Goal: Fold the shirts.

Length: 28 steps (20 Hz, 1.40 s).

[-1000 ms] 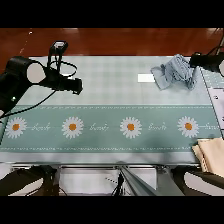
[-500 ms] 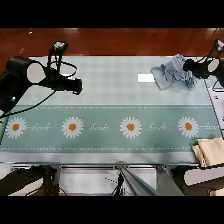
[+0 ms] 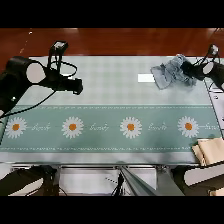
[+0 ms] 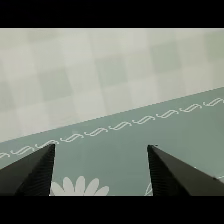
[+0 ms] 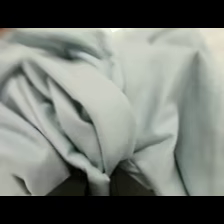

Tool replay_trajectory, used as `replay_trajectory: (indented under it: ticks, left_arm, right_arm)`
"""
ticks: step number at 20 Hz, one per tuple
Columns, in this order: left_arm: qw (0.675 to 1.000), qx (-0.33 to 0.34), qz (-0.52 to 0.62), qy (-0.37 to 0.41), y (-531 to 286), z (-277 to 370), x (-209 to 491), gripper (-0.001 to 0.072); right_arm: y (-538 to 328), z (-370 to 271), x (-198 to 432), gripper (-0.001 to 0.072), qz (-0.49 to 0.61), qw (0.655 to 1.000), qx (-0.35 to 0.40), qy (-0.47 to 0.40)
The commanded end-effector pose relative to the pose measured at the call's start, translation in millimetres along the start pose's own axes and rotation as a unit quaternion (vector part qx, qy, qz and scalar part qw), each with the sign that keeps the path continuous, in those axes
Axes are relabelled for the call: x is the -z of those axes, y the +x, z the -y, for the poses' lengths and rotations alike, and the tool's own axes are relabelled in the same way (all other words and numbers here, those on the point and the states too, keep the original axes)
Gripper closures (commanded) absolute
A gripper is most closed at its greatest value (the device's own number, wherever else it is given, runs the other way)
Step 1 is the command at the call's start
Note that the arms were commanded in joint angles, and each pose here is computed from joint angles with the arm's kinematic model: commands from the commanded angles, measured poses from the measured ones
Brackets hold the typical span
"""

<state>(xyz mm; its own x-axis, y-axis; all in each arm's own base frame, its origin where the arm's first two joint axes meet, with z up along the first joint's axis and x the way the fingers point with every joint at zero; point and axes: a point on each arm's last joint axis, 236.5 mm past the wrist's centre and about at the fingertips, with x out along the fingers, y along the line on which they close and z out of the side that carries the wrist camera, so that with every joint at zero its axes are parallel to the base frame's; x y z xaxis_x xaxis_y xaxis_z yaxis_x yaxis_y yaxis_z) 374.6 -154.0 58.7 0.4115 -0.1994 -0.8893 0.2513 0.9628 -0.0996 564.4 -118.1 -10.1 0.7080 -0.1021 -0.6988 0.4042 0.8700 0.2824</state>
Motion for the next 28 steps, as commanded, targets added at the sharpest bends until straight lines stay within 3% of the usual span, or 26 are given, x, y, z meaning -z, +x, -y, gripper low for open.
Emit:
replay_trajectory:
  ticks: [1,6,13,17,21,24,28]
  left_arm:
    - [1.0,0.004,-0.011,-0.001,-11.6,3.1,0.1,-0.0004]
    - [1.0,0.008,0.004,0.005,-79.0,10.5,-26.9,-0.0004]
    - [0.969,0.04,0.244,0.021,-276.6,27.1,-88.4,-0.0004]
    - [0.955,0.047,0.292,0.023,-333.4,25.7,-63.7,-0.0004]
    - [0.967,0.04,0.252,0.024,-332.9,21.3,-34.5,-0.0004]
    - [0.973,0.037,0.228,0.025,-325.7,19.8,-26.3,-0.0004]
    - [0.973,0.038,0.227,0.02,-325.1,19.8,-26.2,-0.0003]
  right_arm:
    - [-86.0,-40.9,-66.6,0.0677,0.09,0.994,-0.054,-0.028]
    - [-301.6,-118.3,-134.2,0.0677,0.254,0.947,-0.186,-0.067]
    - [-480.4,-153.2,-84.3,0.0677,0.298,0.905,-0.276,-0.124]
    - [-481.7,-167.4,-49.3,0.0677,0.236,0.909,-0.313,-0.141]
    - [-423.8,-207.9,42.3,0.0677,0.036,0.906,-0.357,-0.223]
    - [-375.9,-243.1,135.4,0.0677,-0.107,0.874,-0.345,-0.323]
    - [-325.7,-297.7,256.5,0.0677,-0.194,0.816,-0.317,-0.443]
